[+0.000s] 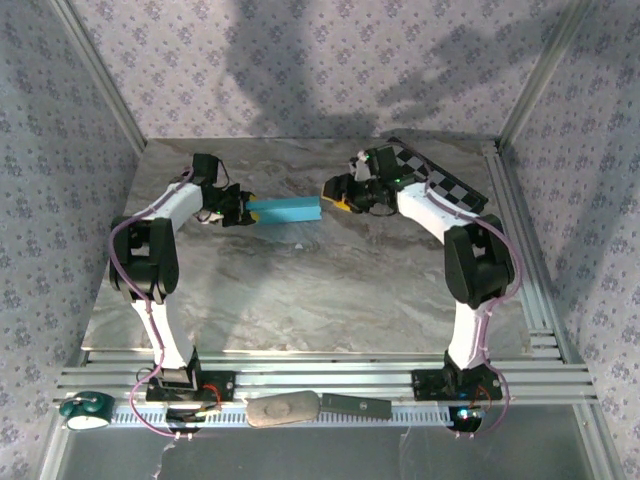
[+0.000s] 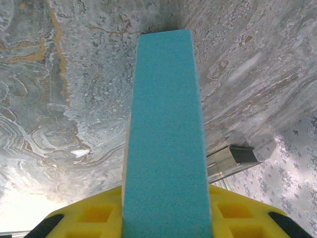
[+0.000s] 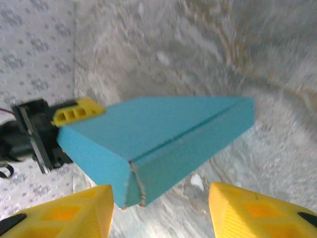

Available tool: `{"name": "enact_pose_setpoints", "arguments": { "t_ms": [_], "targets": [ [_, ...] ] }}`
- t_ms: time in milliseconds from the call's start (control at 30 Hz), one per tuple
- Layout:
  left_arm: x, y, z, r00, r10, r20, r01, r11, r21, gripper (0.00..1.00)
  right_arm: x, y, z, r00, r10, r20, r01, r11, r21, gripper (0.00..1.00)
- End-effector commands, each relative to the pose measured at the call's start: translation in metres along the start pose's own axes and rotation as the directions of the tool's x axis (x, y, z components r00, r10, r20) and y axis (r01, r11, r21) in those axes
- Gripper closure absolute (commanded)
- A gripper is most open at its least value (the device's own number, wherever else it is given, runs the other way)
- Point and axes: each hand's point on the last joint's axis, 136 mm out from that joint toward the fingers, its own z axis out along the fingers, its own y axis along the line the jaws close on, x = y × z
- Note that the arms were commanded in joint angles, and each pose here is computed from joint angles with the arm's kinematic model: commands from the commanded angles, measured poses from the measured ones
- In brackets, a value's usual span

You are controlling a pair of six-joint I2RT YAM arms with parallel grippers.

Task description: Fold the paper box

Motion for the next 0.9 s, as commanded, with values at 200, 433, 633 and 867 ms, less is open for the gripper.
{"name": "enact_pose_setpoints", "arguments": {
  "t_ms": [200,433,633,867],
  "targets": [
    [-0.02,0.03,0.015,0.994,-0.095,0.053,0.101,0.989,-0.113,1.0,0.012,0.012,0.011,0.996,0.011,-0.084,-0.016,0.998,-0.054,0.49],
    [-0.019,0.027,0.014,0.994,-0.092,0.05,0.097,0.989,-0.107,1.0,0.011,-0.001,0.02,0.994,0.026,-0.106,-0.029,0.999,-0.027,0.63],
    [-0.019,0.028,0.015,0.995,-0.089,0.05,0.094,0.989,-0.11,1.0,0.013,-0.025,0.03,0.991,0.061,-0.117,-0.061,0.998,0.005,0.74],
    [-0.018,0.026,0.015,0.995,-0.087,0.047,0.092,0.99,-0.107,1.0,0.006,-0.026,0.027,0.993,0.069,-0.096,-0.068,0.998,0.007,0.92]
  ]
}}
